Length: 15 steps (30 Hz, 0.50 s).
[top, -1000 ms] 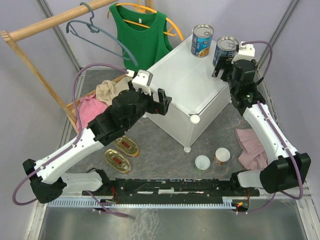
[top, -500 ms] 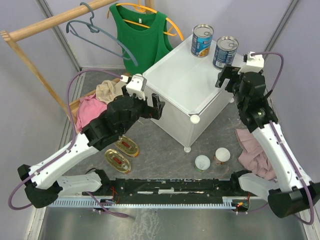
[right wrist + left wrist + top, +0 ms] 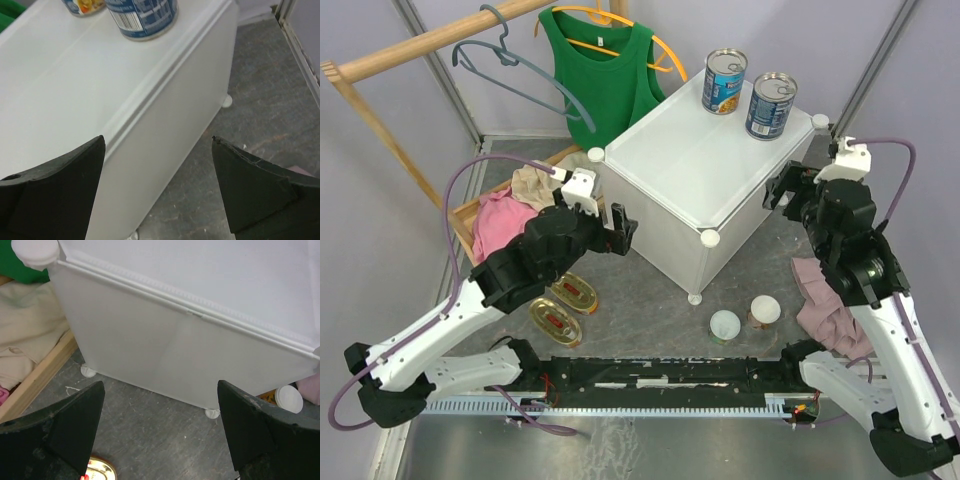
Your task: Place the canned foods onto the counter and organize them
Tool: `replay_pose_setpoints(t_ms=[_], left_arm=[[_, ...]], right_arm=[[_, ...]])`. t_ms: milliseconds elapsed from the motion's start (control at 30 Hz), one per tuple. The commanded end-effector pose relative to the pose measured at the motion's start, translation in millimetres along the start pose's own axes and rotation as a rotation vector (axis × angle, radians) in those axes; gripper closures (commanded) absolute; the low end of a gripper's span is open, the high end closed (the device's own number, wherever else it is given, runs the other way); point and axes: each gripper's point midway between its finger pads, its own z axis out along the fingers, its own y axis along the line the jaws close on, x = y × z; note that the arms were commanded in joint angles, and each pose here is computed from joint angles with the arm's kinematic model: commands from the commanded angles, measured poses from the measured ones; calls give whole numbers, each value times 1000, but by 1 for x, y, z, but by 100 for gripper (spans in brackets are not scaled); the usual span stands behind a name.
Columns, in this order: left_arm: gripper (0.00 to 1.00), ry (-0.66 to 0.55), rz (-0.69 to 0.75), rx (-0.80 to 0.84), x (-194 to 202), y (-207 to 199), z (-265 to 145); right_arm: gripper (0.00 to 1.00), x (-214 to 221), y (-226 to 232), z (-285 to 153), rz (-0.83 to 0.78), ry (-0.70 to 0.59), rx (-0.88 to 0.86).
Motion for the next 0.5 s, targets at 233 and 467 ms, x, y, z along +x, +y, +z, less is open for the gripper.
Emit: replay_pose_setpoints(t_ms=[233, 467], left_arm=[[1, 1, -76, 57, 6, -8, -8], [1, 3, -90, 90, 12, -14, -6]], right_arm=[[6, 93, -58, -26, 77, 242, 272], [5, 144, -69, -32, 170, 362, 352]])
